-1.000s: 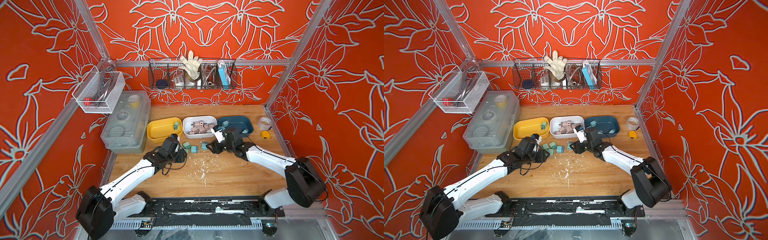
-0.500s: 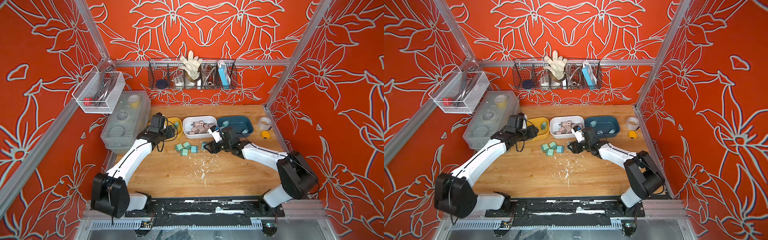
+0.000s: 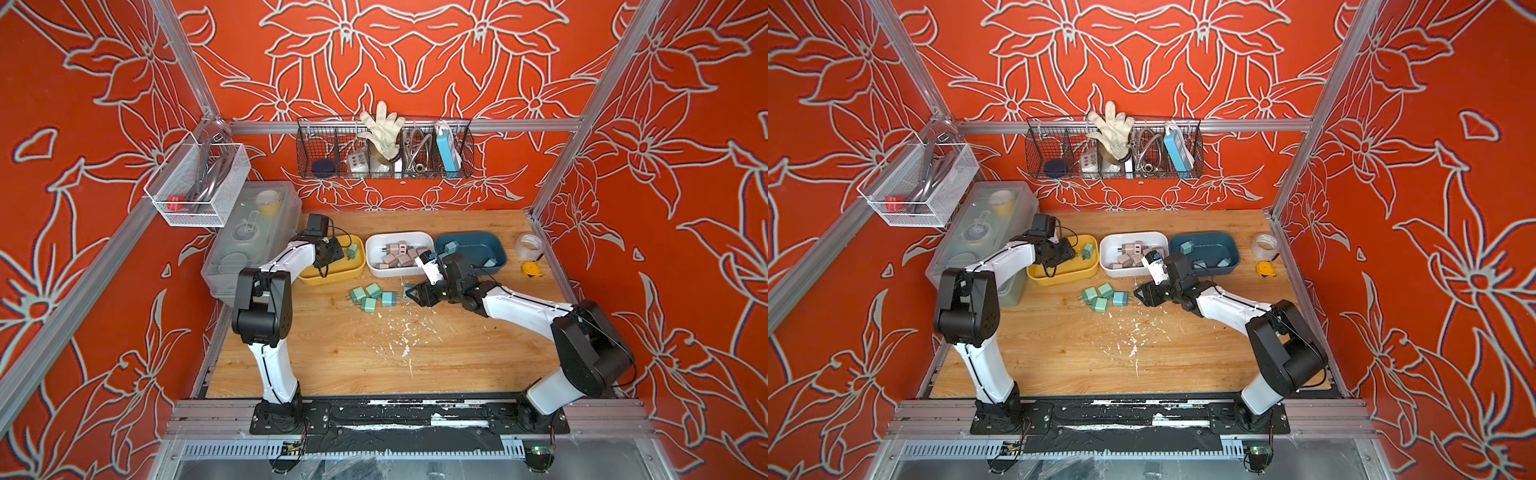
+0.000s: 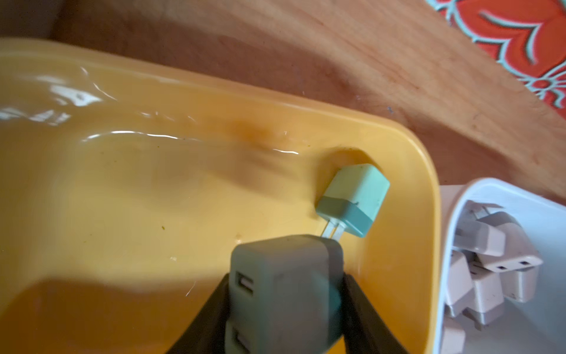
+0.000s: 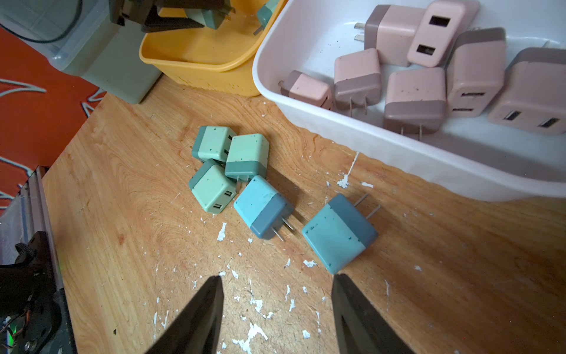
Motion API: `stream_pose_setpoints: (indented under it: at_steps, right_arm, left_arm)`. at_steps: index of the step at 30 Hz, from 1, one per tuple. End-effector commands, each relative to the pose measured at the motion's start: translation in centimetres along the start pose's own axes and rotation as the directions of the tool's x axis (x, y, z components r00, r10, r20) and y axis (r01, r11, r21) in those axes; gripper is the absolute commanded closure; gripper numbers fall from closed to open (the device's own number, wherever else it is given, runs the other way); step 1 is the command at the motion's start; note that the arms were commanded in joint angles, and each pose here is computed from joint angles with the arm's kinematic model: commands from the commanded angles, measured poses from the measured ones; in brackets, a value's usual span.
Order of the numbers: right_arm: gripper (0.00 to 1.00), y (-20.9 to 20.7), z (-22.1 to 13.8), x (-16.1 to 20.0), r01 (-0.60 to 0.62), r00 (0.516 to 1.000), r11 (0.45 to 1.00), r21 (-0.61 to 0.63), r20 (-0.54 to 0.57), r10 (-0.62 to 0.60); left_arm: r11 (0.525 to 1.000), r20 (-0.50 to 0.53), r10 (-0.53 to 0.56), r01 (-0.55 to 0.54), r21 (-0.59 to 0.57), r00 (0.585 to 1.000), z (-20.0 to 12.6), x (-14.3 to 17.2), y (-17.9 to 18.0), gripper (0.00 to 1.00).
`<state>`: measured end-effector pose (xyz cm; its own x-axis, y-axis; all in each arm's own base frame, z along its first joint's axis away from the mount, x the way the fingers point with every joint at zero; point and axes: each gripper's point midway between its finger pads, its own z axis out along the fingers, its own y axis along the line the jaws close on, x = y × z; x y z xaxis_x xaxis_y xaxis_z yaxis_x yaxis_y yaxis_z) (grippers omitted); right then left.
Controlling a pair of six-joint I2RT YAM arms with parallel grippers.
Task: Place the plugs by color into the storage box
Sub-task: Place the plug in the storage box.
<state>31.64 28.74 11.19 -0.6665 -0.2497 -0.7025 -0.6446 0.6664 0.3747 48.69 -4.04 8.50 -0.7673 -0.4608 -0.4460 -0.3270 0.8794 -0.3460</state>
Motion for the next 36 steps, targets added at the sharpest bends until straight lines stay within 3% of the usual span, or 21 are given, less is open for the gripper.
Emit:
stream_pose_setpoints:
  at_steps: [1,7,21,29,36]
  right_arm:
    - [0.38,0.4,0.2,-0.5,0.026,1.000,1.000,-0.012,0.017,-0.026]
    - [0.38,0.5,0.5,-0.6,0.036,0.999,0.999,-0.029,0.017,-0.035]
    - [0.39,1.3,-0.2,-1.1,0.027,0.999,0.998,-0.057,0.021,-0.026]
    - [0.40,2.2,-2.8,-2.7,0.044,0.996,0.999,-0.019,0.074,-0.043]
    - [0.41,2.4,-4.0,-2.0,0.068,0.997,0.997,0.030,0.046,-0.069]
  left_arm:
    - [1.000,0.029,0.021,-0.022,0.012,0.999,-0.4,-1.7,-0.7,0.41]
    - [0.999,0.030,0.047,-0.047,-0.025,0.998,-0.6,-2.2,-0.4,0.29]
    - [0.996,0.057,0.059,-0.063,0.062,0.997,-4.4,-2.1,-2.3,0.30]
    - [0.980,0.107,0.161,-0.172,0.100,0.981,-10.0,0.2,-4.4,0.32]
    - [0.929,0.150,0.283,-0.310,0.203,0.947,-16.2,6.0,-6.6,0.34]
